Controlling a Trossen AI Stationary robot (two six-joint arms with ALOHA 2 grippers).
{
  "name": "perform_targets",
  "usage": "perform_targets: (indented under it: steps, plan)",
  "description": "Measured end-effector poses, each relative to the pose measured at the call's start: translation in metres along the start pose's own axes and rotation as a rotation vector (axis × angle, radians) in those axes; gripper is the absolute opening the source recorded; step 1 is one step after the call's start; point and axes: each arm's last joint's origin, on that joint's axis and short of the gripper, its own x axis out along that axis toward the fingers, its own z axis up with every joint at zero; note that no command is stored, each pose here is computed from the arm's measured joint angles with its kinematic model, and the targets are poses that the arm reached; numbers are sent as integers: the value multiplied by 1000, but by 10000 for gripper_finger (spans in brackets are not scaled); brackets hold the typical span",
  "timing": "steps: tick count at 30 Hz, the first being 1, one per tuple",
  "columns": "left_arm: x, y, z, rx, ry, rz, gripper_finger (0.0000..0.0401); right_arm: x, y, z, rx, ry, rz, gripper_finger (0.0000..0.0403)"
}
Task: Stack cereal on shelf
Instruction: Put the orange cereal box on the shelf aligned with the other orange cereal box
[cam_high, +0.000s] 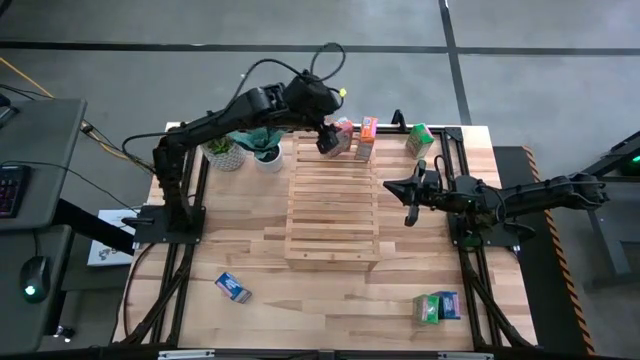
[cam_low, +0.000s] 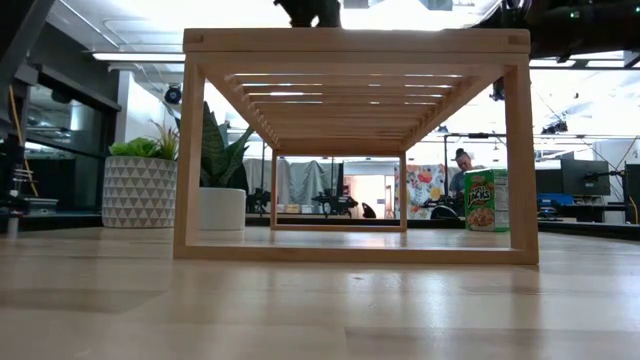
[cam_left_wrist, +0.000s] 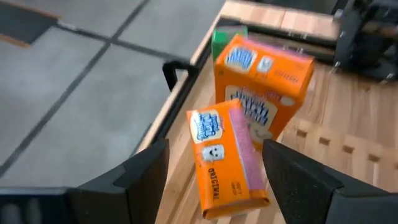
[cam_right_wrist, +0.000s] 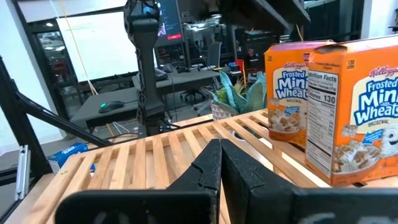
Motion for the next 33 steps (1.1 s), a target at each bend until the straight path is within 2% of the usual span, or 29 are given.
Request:
perform_targets:
  steps: [5,9,12,16,17,20,23,28,33]
  plan:
    - [-36,5,5,-12,-58,4,243,0,0,-1,-2,5,-8,0]
    - [-50,4,-3,-4,-23,25,207,0,0,-1,-2,6,-8,0]
    - [-37,2,-19,3,43,46,146,0,0,-1,-2,5,-8,0]
    - [-11,2,-51,5,85,57,32,0,0,-1,-2,5,-8,0]
    - [-5,4,-60,1,81,64,16,0,0,-1,-2,5,-8,0]
    - [6,13,-88,-35,37,109,15,0,0,-1,-4,5,-9,0]
    - [9,21,-106,-90,-110,137,4,0,-1,0,-24,2,-32,0]
    - [24,22,-129,-93,-320,75,1,0,-2,0,-29,-4,-80,0]
    - [46,20,-138,-97,-353,71,0,0,-2,1,-26,-11,-81,0]
